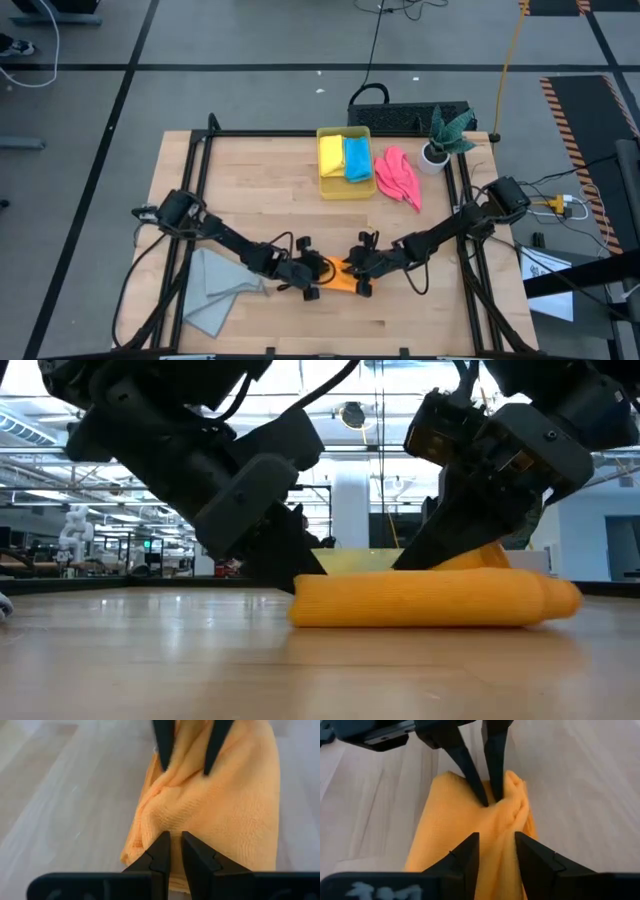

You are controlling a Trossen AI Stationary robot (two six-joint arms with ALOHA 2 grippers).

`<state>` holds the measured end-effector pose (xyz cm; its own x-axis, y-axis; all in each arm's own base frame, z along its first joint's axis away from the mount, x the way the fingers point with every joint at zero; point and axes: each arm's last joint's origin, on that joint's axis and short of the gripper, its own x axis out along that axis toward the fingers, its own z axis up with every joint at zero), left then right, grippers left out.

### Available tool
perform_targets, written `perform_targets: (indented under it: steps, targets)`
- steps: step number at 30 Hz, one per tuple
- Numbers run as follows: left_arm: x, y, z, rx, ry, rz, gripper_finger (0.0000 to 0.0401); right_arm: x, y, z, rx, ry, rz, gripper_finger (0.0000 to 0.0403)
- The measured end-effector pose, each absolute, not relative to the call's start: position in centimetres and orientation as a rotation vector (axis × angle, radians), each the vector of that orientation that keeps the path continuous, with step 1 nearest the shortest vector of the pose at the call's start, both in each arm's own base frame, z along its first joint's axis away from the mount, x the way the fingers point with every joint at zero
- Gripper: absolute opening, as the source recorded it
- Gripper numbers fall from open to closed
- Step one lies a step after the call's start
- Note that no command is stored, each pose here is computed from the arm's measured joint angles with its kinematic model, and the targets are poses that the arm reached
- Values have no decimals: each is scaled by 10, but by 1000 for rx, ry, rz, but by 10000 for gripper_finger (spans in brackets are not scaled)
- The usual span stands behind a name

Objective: Fold microfiber towels
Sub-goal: Fold the orange microfiber towel

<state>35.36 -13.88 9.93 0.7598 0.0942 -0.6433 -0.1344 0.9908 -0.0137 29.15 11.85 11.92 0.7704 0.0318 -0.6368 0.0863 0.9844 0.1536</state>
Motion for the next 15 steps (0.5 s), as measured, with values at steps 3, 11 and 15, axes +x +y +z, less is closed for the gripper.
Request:
perform_targets:
  steps: [3, 11, 15]
  targets:
    - [351, -140, 98, -63, 720, 145, 51, 286, 116, 128, 173, 717, -40, 116]
    - [349, -145, 98, -49, 705, 136, 51, 270, 114, 165, 178, 658, -90, 116]
    - [349, -145, 98, -49, 704, 136, 51, 268, 128, 173, 164, 598, 6, 115]
